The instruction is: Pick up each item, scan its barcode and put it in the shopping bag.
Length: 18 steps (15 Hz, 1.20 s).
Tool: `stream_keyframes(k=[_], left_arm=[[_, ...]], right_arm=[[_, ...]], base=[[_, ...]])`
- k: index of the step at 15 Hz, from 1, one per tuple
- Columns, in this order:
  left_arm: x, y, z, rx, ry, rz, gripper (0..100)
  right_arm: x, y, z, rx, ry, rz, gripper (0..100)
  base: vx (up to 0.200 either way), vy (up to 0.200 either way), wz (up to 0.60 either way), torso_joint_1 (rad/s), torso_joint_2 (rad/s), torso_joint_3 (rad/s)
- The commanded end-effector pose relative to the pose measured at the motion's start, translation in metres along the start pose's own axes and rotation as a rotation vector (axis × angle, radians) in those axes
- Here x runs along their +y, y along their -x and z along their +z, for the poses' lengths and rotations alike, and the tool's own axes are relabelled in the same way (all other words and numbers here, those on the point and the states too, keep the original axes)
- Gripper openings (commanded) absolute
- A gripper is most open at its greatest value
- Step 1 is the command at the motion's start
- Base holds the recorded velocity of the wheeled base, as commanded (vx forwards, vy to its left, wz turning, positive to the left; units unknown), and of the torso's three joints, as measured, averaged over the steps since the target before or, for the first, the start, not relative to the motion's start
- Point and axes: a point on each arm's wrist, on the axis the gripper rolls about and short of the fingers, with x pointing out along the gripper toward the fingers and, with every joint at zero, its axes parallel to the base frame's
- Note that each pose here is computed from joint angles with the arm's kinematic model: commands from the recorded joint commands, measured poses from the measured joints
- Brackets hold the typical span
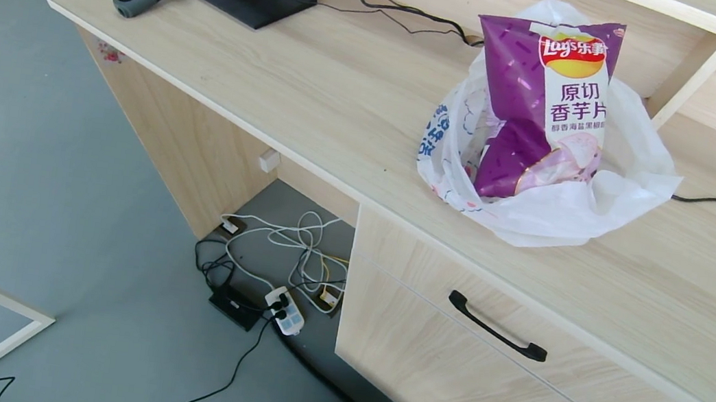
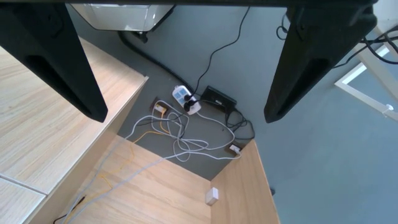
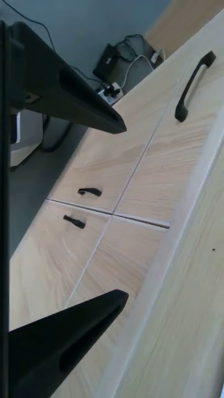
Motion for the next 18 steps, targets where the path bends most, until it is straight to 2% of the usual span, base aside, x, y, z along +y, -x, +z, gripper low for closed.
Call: stream_keyframes(k=[1,18], left_arm=[[0.0000,-0.0001,0.0001,0.001,0.002,-0.001,100],[0.0000,-0.0001,0.0001,0.001,0.000,0.001,100]], right_arm=[[0.0000,-0.0013,0.0003,0.020,-0.011,0.000,100],[0.0000,0.0003,-0.0002,-0.001,-0.003,-0.002,100]], base=[[0.000,0.000,0.00,0.000,0.00,0.000],[0.000,0.000,0.00,0.000,0.00,0.000]])
